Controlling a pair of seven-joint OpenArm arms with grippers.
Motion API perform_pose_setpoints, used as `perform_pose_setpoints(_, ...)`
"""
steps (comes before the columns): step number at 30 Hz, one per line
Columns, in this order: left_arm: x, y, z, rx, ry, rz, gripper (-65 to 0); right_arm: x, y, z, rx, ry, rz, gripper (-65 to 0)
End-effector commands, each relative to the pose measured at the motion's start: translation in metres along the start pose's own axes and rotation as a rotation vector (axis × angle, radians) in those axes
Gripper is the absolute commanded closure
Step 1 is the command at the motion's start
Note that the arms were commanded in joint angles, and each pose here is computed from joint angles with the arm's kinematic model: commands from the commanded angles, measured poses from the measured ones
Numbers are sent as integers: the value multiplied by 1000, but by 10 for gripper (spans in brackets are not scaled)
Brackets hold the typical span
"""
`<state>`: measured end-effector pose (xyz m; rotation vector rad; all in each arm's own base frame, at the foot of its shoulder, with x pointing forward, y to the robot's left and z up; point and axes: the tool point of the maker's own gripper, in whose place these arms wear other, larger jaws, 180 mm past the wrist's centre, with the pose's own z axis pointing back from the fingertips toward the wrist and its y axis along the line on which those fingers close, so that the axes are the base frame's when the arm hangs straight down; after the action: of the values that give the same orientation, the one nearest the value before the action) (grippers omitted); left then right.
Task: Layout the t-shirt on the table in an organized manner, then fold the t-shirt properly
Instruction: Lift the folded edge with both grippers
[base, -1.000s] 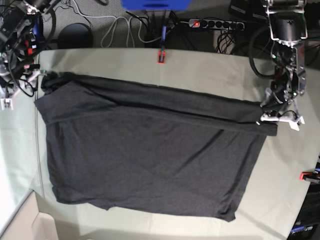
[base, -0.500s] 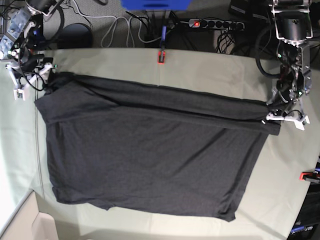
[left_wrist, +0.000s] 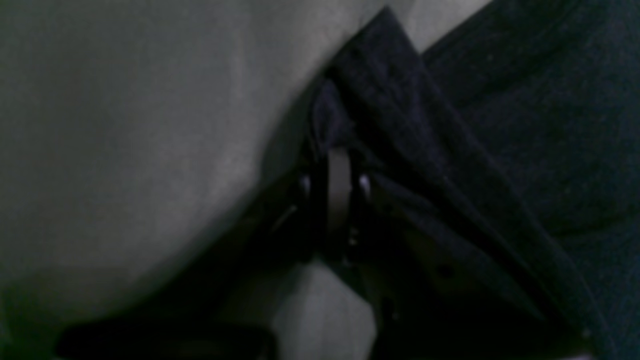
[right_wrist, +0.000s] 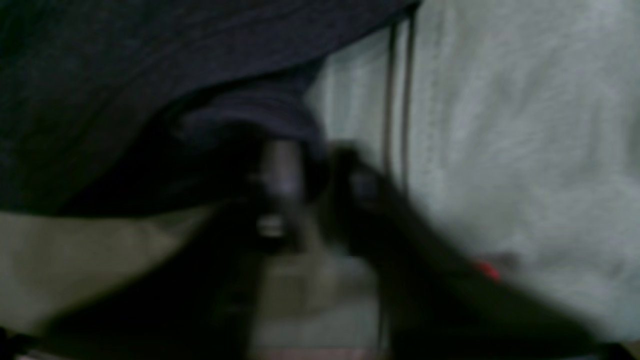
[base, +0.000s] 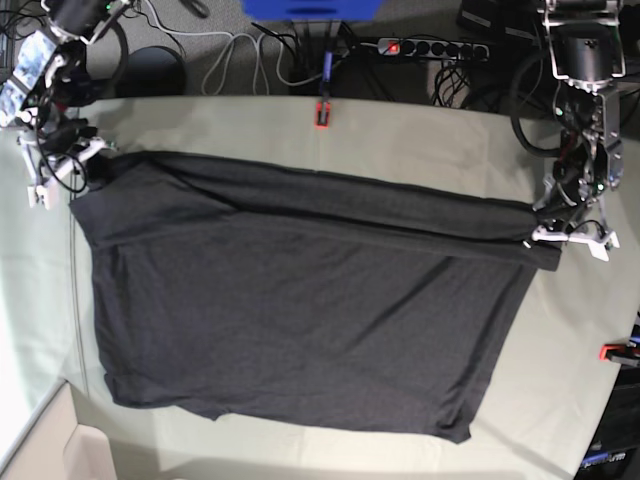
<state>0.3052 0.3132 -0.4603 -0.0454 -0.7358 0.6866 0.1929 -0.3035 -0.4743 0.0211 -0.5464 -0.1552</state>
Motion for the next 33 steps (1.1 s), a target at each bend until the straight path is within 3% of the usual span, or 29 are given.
perform_pose_setpoints(1, 23, -2, 3, -7, -58, -12, 0, -7, -8, 3, -27, 39, 23, 0)
perform_pose_setpoints(6, 36, -3, 18, -24, -101, -54, 0, -3, -20, 25, -82, 14, 79, 0)
perform_pose_setpoints(11, 51, -16, 37, -68, -145, -96, 0, 33, -23, 54, -146, -93, 148, 0)
perform_pose_setpoints(17, 75, -6, 54, -64, -120, -31, 0, 69, -22, 80, -199, -196, 210, 0)
perform_pose_setpoints(23, 97, -15, 63, -89, -160, -18, 0, 94, -18, 85, -208, -257, 216, 0)
perform_pose_setpoints(33, 102, -19, 64, -97, -171, -16, 0, 98, -17, 91, -195, -255, 185, 0)
